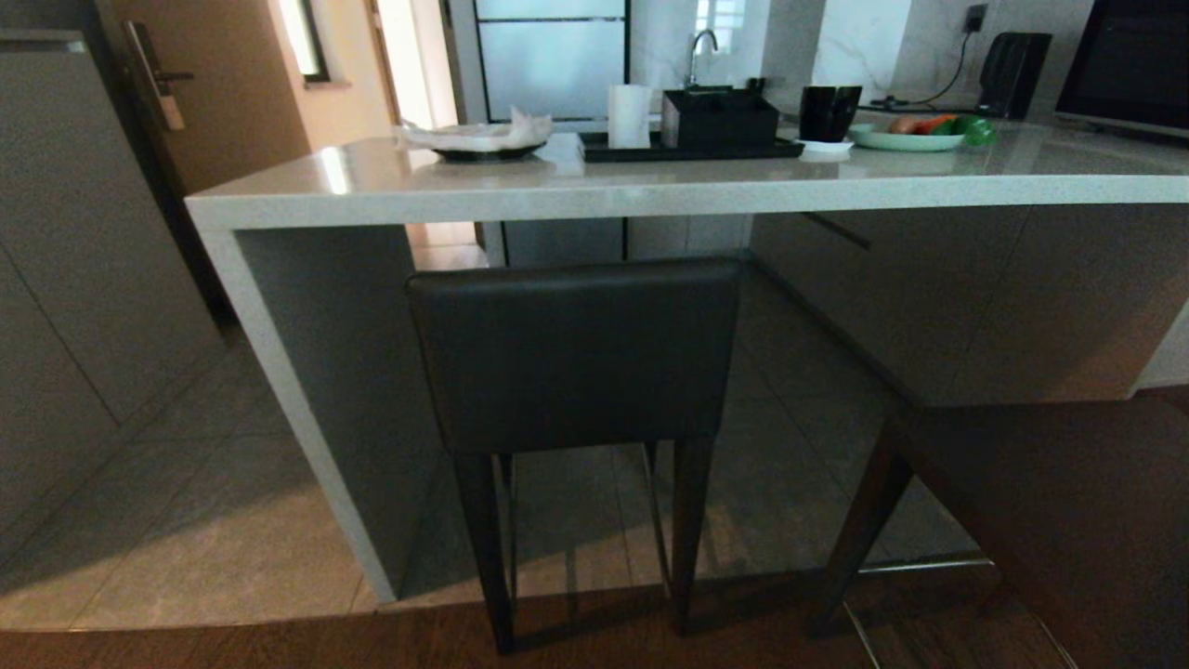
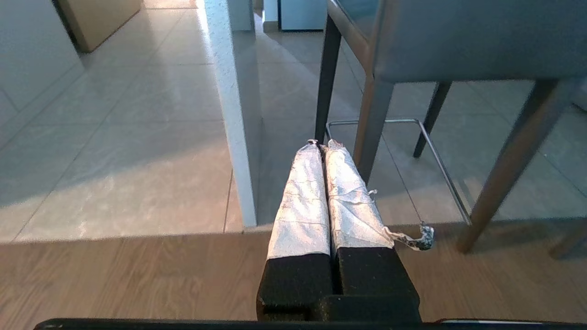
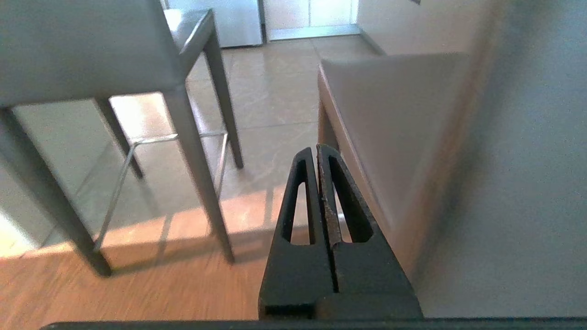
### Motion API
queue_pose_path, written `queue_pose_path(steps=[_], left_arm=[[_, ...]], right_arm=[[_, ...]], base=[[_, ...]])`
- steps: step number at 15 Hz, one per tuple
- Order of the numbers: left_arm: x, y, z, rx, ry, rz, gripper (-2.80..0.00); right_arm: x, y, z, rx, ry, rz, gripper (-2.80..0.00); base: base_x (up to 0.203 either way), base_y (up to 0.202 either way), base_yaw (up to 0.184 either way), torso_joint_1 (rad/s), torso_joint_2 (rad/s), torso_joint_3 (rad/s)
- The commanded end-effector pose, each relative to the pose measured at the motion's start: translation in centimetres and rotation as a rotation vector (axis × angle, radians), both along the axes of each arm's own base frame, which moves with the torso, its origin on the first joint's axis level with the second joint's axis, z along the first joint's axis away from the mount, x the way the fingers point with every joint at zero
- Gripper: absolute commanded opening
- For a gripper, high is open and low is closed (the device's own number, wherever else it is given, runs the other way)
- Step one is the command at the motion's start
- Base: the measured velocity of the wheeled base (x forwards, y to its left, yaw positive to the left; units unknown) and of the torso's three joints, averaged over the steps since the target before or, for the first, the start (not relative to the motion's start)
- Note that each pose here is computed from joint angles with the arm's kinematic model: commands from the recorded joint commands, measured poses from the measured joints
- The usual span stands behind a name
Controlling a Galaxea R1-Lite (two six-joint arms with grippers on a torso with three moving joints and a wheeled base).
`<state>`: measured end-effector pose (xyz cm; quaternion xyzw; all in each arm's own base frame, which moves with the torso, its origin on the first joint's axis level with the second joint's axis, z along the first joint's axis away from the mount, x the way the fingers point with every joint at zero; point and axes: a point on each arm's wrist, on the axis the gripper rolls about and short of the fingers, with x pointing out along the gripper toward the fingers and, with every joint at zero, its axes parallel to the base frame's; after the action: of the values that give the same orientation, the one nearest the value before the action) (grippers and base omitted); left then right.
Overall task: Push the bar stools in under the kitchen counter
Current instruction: Push the gray chair back under the dining table
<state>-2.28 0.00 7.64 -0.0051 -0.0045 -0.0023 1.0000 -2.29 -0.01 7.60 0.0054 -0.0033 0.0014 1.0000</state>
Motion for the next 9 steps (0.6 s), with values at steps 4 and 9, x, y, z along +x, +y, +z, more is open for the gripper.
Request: queue_pose_path(steps=[4,9], left_arm=[[0.02,0.0,-0.04,-0.001,0.003,0.0,-2.8],[0.02,0.0,-0.04,-0.001,0.003,0.001,-2.8]], right_arm=[[0.02,0.0,-0.03,0.0,0.002,0.0,-2.8],[0.02,0.0,-0.03,0.0,0.002,0.0,-2.8]], base=[[-0.197,0.0,0.0,0.003,0.0,0.001],[-0.198,0.0,-0.002,0.004,0.01,0.005]])
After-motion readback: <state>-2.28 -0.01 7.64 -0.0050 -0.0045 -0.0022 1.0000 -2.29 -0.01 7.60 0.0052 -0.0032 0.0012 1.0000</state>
